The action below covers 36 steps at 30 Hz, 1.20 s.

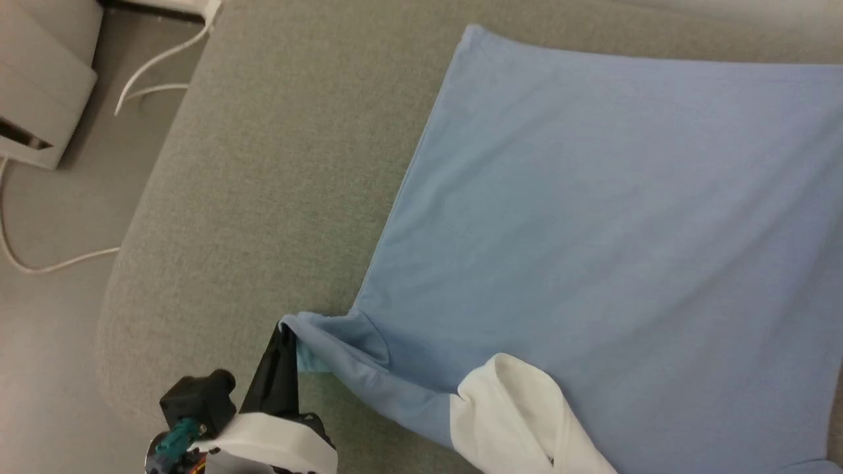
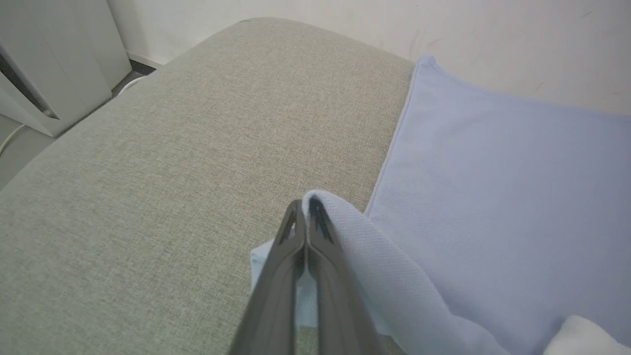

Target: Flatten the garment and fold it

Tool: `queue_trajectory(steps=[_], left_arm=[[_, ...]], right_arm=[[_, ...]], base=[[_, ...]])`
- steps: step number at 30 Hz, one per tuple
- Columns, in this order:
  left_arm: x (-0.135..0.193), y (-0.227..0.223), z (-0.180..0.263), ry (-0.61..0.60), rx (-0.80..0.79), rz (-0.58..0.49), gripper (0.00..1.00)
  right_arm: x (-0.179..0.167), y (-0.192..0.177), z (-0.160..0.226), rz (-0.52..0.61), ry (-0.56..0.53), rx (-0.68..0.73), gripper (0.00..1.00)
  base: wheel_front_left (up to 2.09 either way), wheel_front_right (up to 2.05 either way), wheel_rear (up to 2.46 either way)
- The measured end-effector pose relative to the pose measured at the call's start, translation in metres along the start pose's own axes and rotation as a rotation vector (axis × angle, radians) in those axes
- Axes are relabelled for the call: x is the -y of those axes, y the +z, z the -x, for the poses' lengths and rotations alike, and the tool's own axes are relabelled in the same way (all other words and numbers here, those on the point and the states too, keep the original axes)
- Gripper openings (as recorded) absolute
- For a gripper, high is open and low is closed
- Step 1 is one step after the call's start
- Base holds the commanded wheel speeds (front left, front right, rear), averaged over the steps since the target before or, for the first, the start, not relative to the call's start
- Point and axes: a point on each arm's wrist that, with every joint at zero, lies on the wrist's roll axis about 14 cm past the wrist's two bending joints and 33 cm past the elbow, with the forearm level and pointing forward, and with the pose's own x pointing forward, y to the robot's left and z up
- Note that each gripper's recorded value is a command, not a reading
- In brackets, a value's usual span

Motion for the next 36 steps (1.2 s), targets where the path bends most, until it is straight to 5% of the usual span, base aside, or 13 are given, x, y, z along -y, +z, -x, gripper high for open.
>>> queue_trajectory(steps=[6, 12, 19, 25, 26, 27, 28, 32, 36], left_arm=[[0.001, 0.01, 0.01, -0.019, 0.023, -0.016, 0.0], [-0.002, 0.002, 0.019, -0.028, -0.013, -0.041, 0.0], [0.005, -0.012, 0.019, -0.084, -0.076, -0.077, 0.0], [0.025, -0.007, 0.016, -0.156, -0.068, -0.095, 0.0], [0.027, -0.007, 0.016, -0.163, -0.066, -0.096, 0.0], [0.029, -0.006, 0.016, -0.17, -0.064, -0.097, 0.0], [0.03, -0.006, 0.016, -0.175, -0.063, -0.097, 0.0], [0.036, -0.005, 0.015, -0.197, -0.061, -0.096, 0.0], [0.039, -0.006, 0.014, -0.201, -0.067, -0.091, 0.0]], right_arm=[[0.027, 0.0, 0.059, 0.143, -0.044, 0.078, 0.0], [0.075, -0.084, 0.118, 0.176, -0.099, -0.027, 0.0], [0.108, -0.236, 0.195, -0.04, -0.159, -0.179, 0.0], [0.092, -0.363, 0.258, -0.356, -0.213, -0.327, 0.0], [0.085, -0.378, 0.266, -0.391, -0.218, -0.352, 0.12], [0.078, -0.387, 0.271, -0.432, -0.215, -0.354, 0.75], [0.072, -0.39, 0.274, -0.467, -0.211, -0.34, 1.0], [0.073, -0.35, 0.271, -0.474, -0.227, -0.141, 1.0], [0.098, -0.267, 0.259, -0.402, -0.286, 0.189, 1.0]], base=[[0.0, 0.0, 0.0], [0.0, 0.0, 0.0], [0.0, 0.0, 0.0], [0.0, 0.0, 0.0], [0.0, 0.0, 0.0], [0.0, 0.0, 0.0], [0.0, 0.0, 0.0], [0.0, 0.0, 0.0], [0.0, 0.0, 0.0]])
